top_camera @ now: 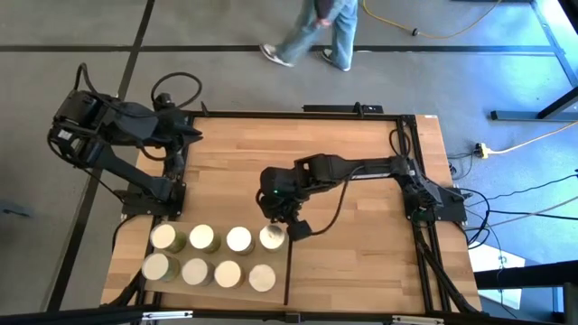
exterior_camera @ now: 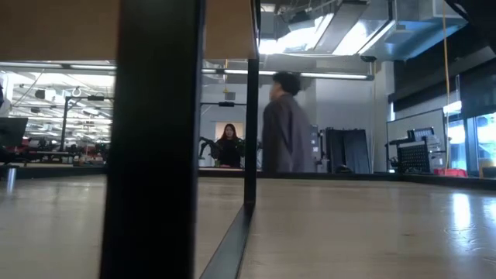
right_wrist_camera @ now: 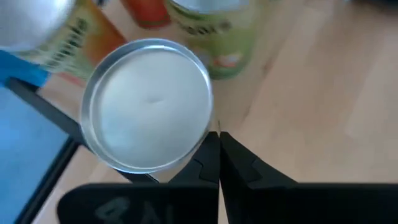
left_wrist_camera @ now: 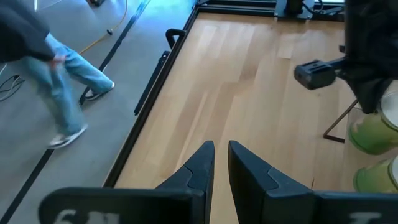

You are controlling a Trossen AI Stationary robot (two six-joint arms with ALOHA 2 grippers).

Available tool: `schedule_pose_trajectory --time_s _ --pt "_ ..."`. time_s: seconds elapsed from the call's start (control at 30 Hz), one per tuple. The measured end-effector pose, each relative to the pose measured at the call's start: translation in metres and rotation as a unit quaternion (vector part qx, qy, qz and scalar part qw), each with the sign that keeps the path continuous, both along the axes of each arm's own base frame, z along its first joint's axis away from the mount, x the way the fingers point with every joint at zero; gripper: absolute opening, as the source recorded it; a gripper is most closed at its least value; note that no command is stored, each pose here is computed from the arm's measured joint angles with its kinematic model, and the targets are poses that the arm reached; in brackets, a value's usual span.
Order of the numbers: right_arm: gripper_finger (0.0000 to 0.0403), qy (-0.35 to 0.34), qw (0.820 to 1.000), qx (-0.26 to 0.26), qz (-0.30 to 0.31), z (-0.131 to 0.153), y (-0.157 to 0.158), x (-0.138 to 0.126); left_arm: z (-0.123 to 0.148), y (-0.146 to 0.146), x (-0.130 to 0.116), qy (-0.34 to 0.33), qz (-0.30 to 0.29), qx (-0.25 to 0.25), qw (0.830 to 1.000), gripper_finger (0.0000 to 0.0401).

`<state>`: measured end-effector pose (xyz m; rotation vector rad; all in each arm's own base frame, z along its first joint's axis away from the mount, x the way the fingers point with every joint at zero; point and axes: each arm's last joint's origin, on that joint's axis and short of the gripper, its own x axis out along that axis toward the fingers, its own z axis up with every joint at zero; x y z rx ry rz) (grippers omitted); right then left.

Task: Pick and place cans onto a shelf
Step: Put the canned oranges on the shelf, then return to Home Position

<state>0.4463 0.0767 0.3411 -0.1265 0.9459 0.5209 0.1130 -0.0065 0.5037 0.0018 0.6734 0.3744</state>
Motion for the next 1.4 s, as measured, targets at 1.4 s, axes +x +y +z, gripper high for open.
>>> schedule_pose_trajectory --time_s 1.4 --pt "0.0000 -0.131 0.920 -0.108 -0.353 0.171 -0.028 -0.237 -0.041 0.036 -0.222 -0.292 -0.056 -0.049 0.954 0.0001"
